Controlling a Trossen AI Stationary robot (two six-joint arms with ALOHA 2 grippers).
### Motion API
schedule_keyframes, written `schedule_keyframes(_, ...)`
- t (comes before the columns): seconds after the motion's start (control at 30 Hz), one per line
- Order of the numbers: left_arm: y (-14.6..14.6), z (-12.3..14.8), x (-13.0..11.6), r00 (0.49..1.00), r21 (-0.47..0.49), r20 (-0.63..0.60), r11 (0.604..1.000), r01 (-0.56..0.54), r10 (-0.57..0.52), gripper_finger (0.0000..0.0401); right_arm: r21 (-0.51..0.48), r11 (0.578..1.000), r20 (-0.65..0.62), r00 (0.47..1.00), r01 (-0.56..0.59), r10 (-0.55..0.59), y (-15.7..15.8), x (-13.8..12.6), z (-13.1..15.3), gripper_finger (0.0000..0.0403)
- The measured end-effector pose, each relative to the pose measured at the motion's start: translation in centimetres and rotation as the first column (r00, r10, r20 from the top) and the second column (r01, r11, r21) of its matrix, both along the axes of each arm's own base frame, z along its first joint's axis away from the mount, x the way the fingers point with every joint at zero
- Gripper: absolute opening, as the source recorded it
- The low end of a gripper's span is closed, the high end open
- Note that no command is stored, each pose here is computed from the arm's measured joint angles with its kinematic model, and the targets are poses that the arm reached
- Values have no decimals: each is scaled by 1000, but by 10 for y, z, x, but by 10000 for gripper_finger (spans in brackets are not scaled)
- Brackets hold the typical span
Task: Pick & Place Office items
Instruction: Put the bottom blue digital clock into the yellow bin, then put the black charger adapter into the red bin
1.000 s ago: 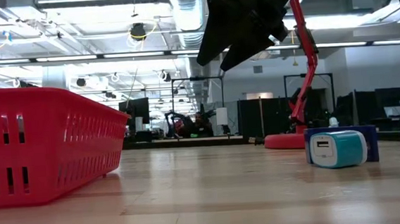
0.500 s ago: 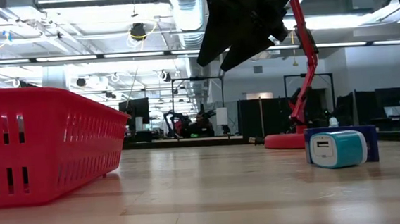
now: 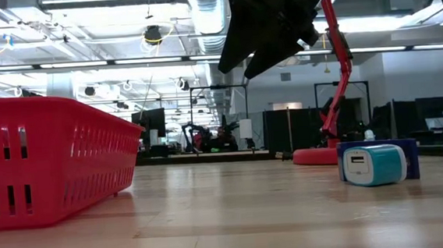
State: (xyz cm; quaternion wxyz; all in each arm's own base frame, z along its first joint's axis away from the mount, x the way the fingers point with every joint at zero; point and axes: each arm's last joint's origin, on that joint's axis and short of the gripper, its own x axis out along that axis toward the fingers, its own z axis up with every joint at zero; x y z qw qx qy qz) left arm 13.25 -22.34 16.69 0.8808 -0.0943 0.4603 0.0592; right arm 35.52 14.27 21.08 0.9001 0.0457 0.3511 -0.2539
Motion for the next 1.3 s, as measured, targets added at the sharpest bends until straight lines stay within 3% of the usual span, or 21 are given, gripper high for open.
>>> schedule_keyframes(0.33, 4, -16, -2, 1000, -30, 23, 1000, -2, 2, 73, 0, 1000, 0, 1000, 0, 0, 0, 0, 0, 297)
schedule_keyframes(0.9, 5, -14, -3, 1000, -48, -2, 999, 12, -12, 107, 37, 999, -27, 999, -34, 35, 4, -2, -1, 297)
schedule_keyframes(1.07, 12, 3, -7, 1000, -85, 7, 996, 16, -16, 124, 37, 998, -91, 994, -53, 56, 21, -19, -4, 297)
schedule_keyframes(1.3, 29, 23, 1, 995, -45, 100, 999, 17, -13, 171, 31, 999, -191, 981, 23, -17, 40, -53, -6, 297)
